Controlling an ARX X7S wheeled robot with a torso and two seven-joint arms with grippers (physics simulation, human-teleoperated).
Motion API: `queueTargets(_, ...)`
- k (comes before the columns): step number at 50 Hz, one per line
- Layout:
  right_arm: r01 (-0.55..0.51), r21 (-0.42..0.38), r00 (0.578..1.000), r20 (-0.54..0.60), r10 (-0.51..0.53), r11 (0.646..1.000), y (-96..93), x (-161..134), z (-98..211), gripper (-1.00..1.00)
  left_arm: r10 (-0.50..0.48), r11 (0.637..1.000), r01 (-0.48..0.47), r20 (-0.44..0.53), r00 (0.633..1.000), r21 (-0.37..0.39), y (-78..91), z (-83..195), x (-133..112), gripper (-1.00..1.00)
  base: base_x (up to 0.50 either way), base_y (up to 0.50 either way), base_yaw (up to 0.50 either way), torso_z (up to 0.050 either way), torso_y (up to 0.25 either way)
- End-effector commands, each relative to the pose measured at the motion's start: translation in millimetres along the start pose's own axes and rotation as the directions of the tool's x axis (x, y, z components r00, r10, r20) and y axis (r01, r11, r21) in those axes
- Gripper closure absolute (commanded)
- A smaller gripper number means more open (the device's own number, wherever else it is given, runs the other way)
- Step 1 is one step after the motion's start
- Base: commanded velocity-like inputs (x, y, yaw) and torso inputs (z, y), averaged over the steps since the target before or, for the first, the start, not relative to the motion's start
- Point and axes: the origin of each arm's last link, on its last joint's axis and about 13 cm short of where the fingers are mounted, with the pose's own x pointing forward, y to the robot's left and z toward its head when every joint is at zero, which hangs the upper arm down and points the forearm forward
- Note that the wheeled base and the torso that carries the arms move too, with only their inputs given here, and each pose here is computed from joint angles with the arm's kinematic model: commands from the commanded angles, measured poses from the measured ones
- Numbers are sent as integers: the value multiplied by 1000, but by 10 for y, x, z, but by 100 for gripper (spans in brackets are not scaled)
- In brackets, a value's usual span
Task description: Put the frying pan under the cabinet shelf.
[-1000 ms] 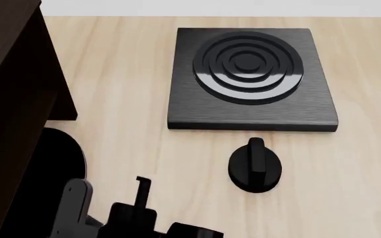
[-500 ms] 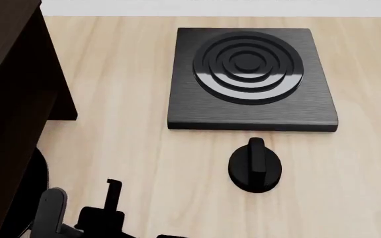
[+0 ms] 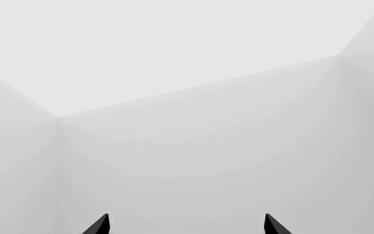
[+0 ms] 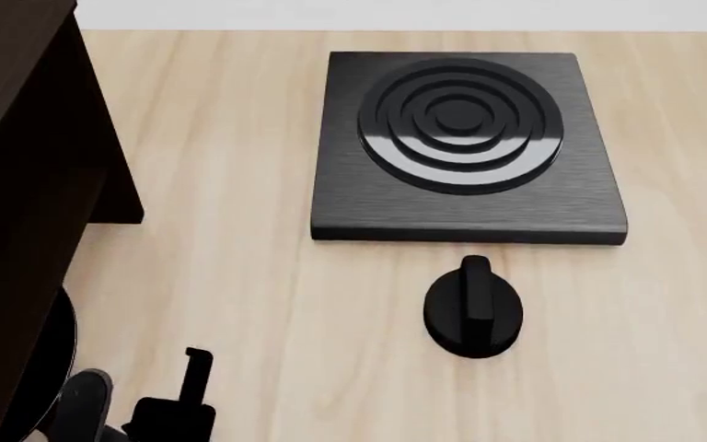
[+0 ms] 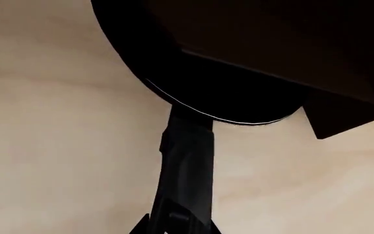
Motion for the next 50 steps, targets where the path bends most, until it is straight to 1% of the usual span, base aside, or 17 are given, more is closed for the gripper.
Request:
queueTargets(1, 182, -54, 832, 541, -124, 982, -8, -124, 889, 100, 3, 1000, -3, 8, 1000, 5, 9, 13, 12, -100, 0, 6, 0, 0, 0)
queueTargets(8, 184, -23, 822, 552, -140, 983, 1, -113, 914, 100, 1, 1000, -1, 7, 1000, 5, 9, 13, 9, -100, 2, 3, 5, 1, 3)
queueTargets(12, 170, -26, 814, 567, -126, 985, 13, -110, 948, 100, -2, 1000, 2, 5, 1000, 2, 6, 12, 4, -100, 0, 3, 4, 0, 5)
queueTargets(15, 187, -5, 793, 591, -148, 982, 3, -112, 989, 100, -1, 1000, 1, 5, 1000, 5, 10, 11, 4, -100, 0, 2, 5, 3, 0)
queueTargets(19, 190, -2, 792, 591, -152, 982, -6, -105, 993, 100, -3, 1000, 3, 3, 1000, 11, 8, 7, 0, -100, 3, 5, 4, 0, 5)
queueTargets(22, 220, 7, 785, 592, -181, 976, -66, -78, 983, 100, -2, 1000, 2, 3, 1000, 9, 9, 6, -2, -100, 0, 2, 6, 0, 3)
queueTargets(24, 228, 9, 788, 585, -190, 974, -114, -62, 981, 100, -1, 1000, 1, 2, 1000, 8, 9, 6, -5, -100, 0, 3, 4, 5, 0)
queueTargets(29, 234, 4, 789, 584, -193, 972, -142, -51, 982, 100, -6, 1000, 6, -3, 1000, 6, -3, -5, -16, -100, 0, 4, 5, 0, 4)
queueTargets(33, 239, 29, 786, 580, -211, 970, -156, -51, 987, 100, -10, 1000, 10, -5, 1000, 1, -6, -2, -15, -100, 0, 5, 4, 3, 3)
queueTargets(34, 243, 33, 784, 582, -216, 970, -161, -52, 987, 100, -9, 1000, 9, -4, 1000, 6, -2, 161, 91, -100, 0, 0, 8, 0, 11)
queueTargets(35, 239, 26, 787, 580, -209, 971, -157, -53, 982, 100, -7, 1000, 7, -6, 1000, 1, -4, 192, 139, -100, 0, 0, 0, 0, 0)
queueTargets(40, 213, 46, 798, 568, -201, 976, -129, -79, 982, 100, 0, 1000, 0, -11, 1000, -5, -3, 59, 44, -100, 0, 2, 3, 0, 4)
queueTargets(41, 219, 35, 794, 575, -199, 975, -116, -91, 979, 100, 0, 1000, 0, -10, 1000, -6, 2, 46, 35, -100, 0, 6, 8, 10, 0)
queueTargets(42, 208, 40, 807, 558, -195, 977, -106, -94, 970, -100, 0, 1000, 0, -9, 1000, -4, 7, 37, 30, -100, 0, 0, 0, 0, 0)
queueTargets(43, 181, 33, 825, 540, -170, 983, -92, -103, 960, -100, 0, 1000, 0, -7, 1000, -4, 11, 31, 28, -100, 0, 0, 0, 0, 10)
queueTargets(44, 189, 34, 819, 547, -176, 981, -88, -107, 955, -100, -1, 1000, 1, -5, 1000, -1, 14, 28, 28, -100, 0, 0, 0, 0, 0)
queueTargets(50, 170, 26, 831, 533, -158, 985, -108, -134, 943, -100, -2, 1000, 2, 2, 1000, -1, 13, 28, 28, -100, 2, 2, 3, 0, 0)
